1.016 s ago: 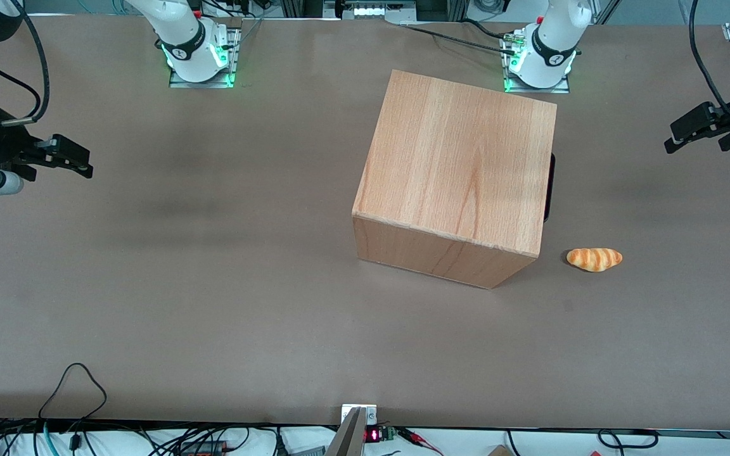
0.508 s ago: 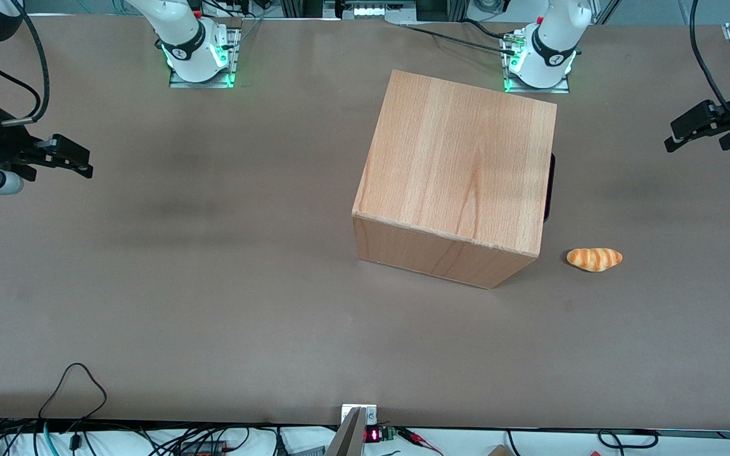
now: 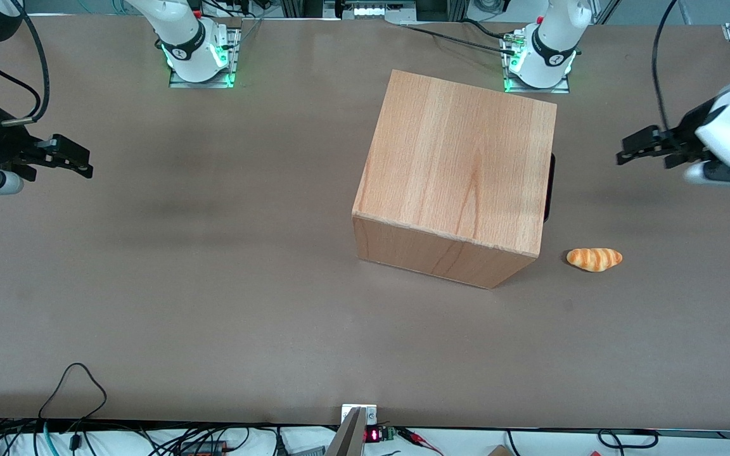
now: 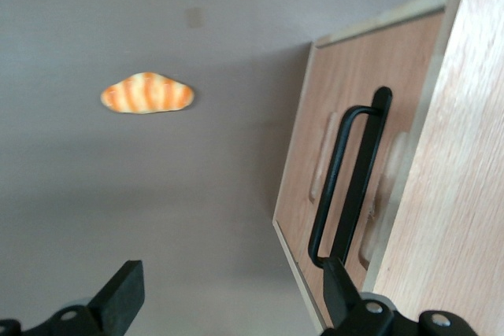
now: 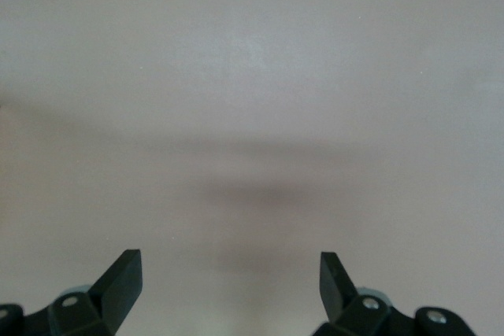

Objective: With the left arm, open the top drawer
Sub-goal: 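Move the left gripper toward the black drawer handle on the wooden cabinet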

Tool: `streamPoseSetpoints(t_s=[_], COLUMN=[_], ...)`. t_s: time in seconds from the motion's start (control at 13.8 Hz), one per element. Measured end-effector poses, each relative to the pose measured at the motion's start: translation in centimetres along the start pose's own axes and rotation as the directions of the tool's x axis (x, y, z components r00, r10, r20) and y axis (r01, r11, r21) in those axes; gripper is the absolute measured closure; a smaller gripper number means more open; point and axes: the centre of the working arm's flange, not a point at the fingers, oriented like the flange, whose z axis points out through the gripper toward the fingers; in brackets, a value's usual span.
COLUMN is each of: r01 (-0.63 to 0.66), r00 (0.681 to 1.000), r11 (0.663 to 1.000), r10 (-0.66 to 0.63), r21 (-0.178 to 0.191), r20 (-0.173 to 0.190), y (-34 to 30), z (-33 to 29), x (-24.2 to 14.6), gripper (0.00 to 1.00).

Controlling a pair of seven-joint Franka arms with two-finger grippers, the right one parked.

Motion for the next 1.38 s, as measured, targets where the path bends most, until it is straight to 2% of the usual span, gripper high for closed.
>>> streamPoseSetpoints(t_s=[0.22, 0.51, 0.8, 1.09, 1.38], r01=[-0.042, -0.163, -0.17, -0.18, -0.18], r00=[0.999, 0.986, 0.984, 0.981, 0.982], r11=[0.998, 0.982, 0.974, 0.971, 0.972], r10=[0.043, 0.164, 0.176, 0.188, 0.187], r21=[-0.05, -0.092, -0.152, -0.159, -0.152], r20=[0.019, 0.006, 0.028, 0.038, 0.03], y=[0.4, 0.1, 0.2, 1.0, 1.1], z=[3.3, 8.5, 12.4, 13.2, 14.3], x=[0.6, 1.7, 1.9, 1.9, 2.4], gripper=[0.0, 0.0, 0.0, 0.0, 0.0])
